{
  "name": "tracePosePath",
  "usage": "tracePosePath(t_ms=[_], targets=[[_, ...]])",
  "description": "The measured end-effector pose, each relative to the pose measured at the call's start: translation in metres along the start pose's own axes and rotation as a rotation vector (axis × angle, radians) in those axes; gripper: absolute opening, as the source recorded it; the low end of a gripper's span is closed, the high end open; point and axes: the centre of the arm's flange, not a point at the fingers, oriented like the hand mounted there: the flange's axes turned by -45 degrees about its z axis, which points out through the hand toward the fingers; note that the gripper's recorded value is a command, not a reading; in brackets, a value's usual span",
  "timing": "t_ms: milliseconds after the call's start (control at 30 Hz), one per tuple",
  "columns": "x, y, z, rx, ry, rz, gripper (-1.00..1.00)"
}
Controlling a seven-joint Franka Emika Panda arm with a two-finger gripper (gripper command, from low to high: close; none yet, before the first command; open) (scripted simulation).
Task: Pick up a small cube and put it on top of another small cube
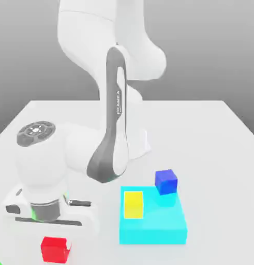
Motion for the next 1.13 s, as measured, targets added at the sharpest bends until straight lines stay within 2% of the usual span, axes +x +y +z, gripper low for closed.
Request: tracePosePath(t_ms=[67, 267, 433, 600, 767, 1000, 1033, 1133], targets=[[-0.002, -0.004, -0.024, 0.006, -0.001, -0.006, -1.00], [-0.029, -0.097, -0.066, 0.076, -0.004, -0.192, -1.00], [-0.070, -0.168, -0.096, 0.099, -0.007, -0.371, -1.00], [-0.121, -0.213, -0.118, 0.083, -0.008, -0.529, -1.00], [-0.177, -0.246, -0.131, 0.029, -0.004, -0.691, -1.00], [-0.192, -0.253, -0.079, 0.002, -0.001, -0.735, -1.00], [-0.192, -0.253, -0.071, 0.001, -0.001, -0.736, 1.00], [-0.192, -0.253, -0.071, 0.001, -0.001, -0.736, 1.00]])
